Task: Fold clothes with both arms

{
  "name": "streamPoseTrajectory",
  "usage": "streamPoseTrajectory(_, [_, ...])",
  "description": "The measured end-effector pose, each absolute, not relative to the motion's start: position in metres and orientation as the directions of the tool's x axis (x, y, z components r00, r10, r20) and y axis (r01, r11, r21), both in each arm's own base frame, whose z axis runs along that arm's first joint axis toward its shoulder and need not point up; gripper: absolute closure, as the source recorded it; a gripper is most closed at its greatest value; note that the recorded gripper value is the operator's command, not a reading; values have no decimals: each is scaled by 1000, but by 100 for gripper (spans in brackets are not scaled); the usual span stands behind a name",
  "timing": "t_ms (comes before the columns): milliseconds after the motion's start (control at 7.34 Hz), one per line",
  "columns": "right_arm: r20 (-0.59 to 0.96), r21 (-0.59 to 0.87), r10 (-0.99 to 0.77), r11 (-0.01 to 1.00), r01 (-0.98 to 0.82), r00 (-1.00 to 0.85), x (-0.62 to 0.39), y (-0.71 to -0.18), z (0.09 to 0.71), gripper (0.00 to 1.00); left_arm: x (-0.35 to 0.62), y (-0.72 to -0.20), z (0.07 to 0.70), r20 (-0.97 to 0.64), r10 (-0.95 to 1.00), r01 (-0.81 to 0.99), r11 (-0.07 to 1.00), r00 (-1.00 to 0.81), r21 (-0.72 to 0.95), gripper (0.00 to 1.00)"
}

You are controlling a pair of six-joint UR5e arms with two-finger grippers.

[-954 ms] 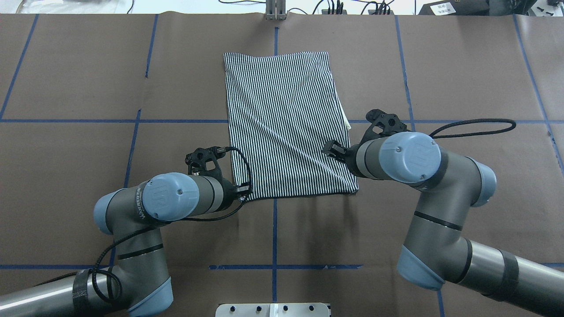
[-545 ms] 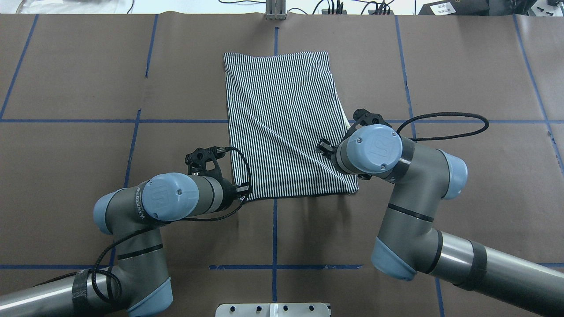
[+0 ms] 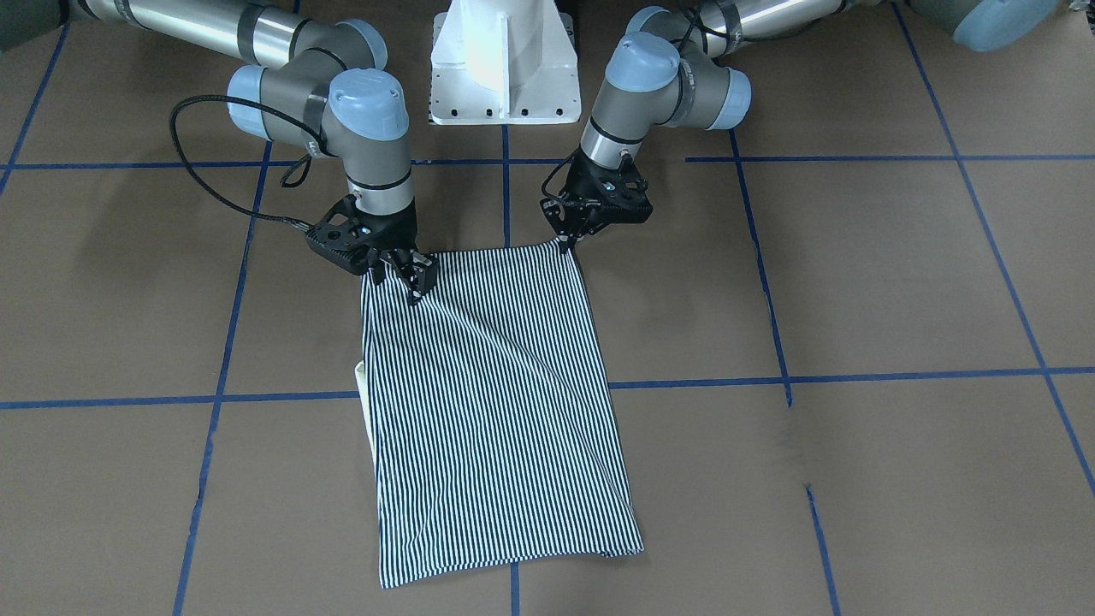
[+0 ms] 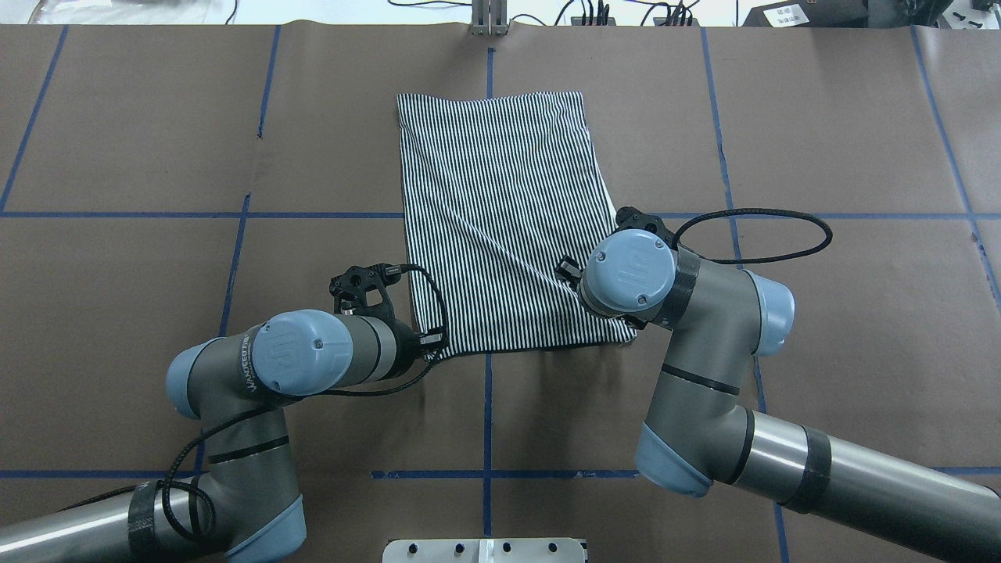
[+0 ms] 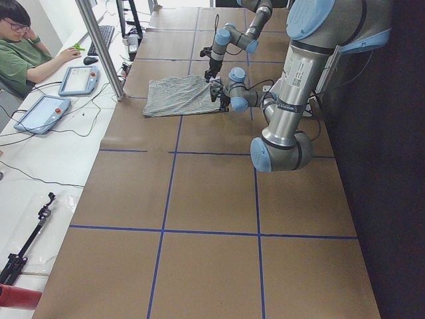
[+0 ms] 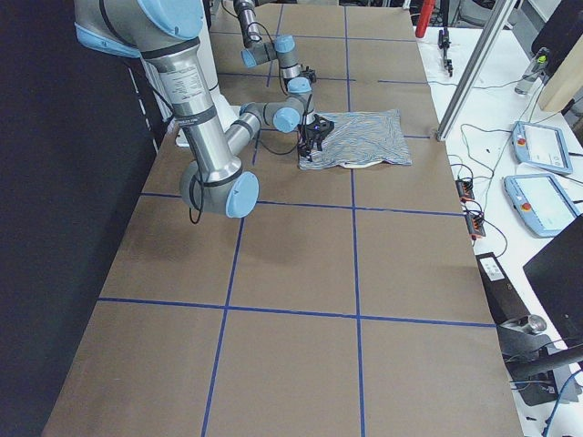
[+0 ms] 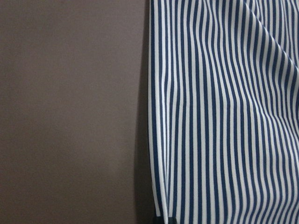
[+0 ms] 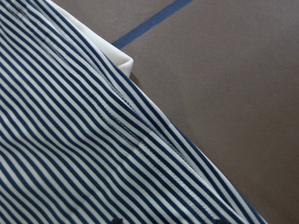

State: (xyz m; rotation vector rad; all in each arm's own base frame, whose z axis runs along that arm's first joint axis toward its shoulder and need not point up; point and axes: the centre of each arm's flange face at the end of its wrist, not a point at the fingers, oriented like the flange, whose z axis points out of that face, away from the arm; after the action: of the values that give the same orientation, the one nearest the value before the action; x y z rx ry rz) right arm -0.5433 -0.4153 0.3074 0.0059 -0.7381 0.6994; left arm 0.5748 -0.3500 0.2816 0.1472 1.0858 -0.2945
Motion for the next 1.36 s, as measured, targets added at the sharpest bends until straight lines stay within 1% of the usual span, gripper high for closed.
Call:
streamPoseTrajectory(681, [598,-221,579,784,-580,555,-556,-404,300,28,575,-349,282,-888,-163,305,952,430,-27,100])
streamPoseTrajectory(818, [596,-213,576,785,-581,559,-558,-402,301,29,575,-349,282,-888,-162,305,952,430,-27,100])
streamPoseTrajectory(954, [594,-208,575,786,-583,562,-560,-401,302,46,575,-349,282,-889,-162,305,952,429,-27,100])
streamPoseTrajectory(1090, [593,-202,574,785,-585,565,-562,-401,304,93,575,-349,282,-889,-162,304,952,429,-27,100])
streamPoseTrajectory(1226, [593,-198,573,784,-588,565,-562,-401,304,100,575,-349,282,-889,-162,304,952,428,-27,100])
streamPoseTrajectory(1363, [595,-196,573,784,-589,564,-563,-401,304,100,575,-349,281,-889,-162,304,952,428,-27,100])
